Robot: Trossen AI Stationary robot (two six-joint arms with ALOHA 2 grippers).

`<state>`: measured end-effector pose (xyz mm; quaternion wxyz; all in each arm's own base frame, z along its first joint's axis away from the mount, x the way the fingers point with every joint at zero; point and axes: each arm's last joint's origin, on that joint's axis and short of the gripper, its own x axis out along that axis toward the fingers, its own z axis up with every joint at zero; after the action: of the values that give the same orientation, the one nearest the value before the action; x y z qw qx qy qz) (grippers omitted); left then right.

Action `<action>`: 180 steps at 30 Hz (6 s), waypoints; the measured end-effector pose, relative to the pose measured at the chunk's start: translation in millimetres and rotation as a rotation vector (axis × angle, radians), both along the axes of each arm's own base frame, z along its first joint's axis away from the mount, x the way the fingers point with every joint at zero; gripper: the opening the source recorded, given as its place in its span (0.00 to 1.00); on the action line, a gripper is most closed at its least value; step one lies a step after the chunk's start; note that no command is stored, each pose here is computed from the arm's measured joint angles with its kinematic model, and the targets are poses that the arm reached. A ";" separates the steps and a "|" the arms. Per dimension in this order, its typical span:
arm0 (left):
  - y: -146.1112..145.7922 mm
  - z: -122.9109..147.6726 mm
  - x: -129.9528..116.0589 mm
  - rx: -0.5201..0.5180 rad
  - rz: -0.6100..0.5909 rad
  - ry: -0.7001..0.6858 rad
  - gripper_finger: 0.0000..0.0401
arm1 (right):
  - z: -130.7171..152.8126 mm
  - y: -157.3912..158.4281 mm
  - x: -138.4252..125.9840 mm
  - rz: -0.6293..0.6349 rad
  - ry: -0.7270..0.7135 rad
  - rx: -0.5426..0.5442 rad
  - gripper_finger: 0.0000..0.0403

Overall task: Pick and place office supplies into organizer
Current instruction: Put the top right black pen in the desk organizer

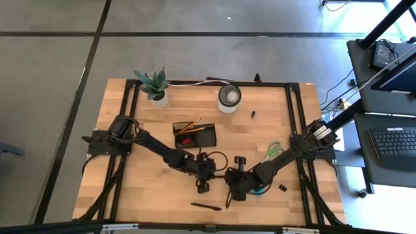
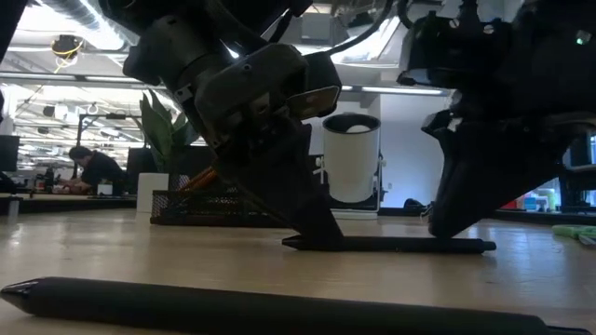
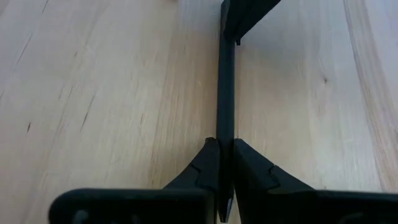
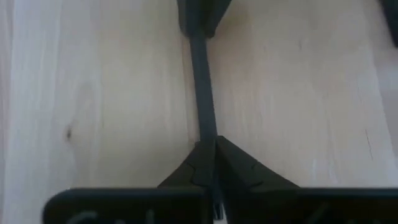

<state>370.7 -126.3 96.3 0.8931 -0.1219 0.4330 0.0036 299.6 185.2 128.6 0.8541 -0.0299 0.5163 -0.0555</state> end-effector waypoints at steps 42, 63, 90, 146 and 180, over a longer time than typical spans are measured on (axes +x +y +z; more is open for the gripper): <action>1.9 -0.8 1.5 -0.003 -0.025 -0.013 0.05 | 4.9 22.4 -69.9 -0.261 -0.393 -0.077 0.70; 7.4 -0.7 3.5 -0.017 0.003 -0.012 0.05 | -32.5 -19.3 -73.6 -0.085 -0.550 0.003 0.70; 11.5 -3.2 2.5 -0.033 0.079 -0.020 0.04 | -41.5 -42.3 -62.9 -0.032 -0.290 0.153 0.58; 11.1 60.8 -17.3 0.215 -0.009 -0.106 0.22 | -36.9 -44.3 -57.7 0.059 -0.197 0.076 0.12; 3.2 59.3 -146.9 0.267 0.347 -0.015 0.15 | 117.9 -40.8 4.7 0.232 0.104 -0.463 0.12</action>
<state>223.8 -123.0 155.5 0.8906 -0.0755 0.3943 0.2137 304.4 144.4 246.5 0.7975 -0.2863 0.5261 -0.0724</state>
